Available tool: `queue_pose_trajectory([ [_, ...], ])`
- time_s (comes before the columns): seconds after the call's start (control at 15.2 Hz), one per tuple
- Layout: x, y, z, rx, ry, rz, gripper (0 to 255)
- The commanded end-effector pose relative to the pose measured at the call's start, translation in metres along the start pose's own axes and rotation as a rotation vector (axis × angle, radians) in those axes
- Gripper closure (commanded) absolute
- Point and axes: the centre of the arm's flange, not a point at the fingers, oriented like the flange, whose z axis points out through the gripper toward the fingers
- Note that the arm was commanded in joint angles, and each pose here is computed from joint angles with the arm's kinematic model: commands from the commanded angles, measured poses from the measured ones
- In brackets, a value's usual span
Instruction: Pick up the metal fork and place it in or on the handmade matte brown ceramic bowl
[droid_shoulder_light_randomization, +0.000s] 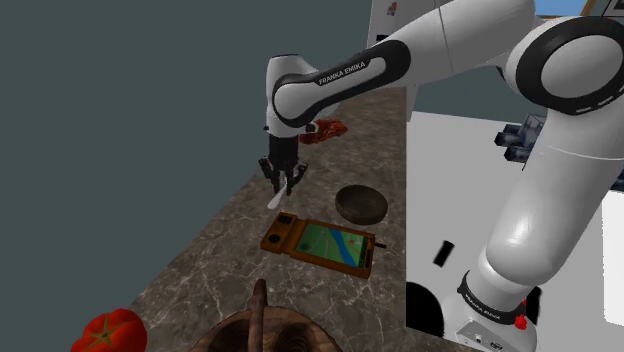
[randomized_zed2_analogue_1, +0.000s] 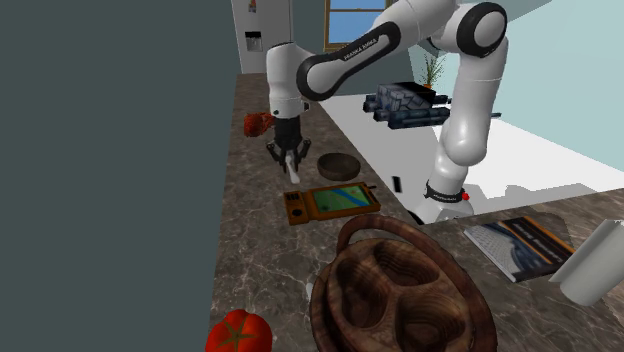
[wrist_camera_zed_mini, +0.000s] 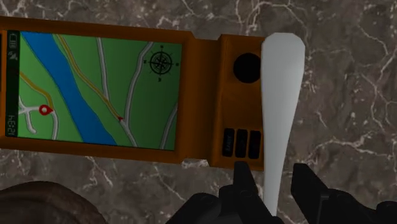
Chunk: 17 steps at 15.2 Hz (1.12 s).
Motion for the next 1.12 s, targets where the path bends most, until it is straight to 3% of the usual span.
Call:
queue_pose_trajectory([
  [0.0,0.012,0.023,0.001,0.0,0.0,-0.001,255],
  [1.06,0.116,0.206,-0.008,0.0,0.0,-0.001,255],
])
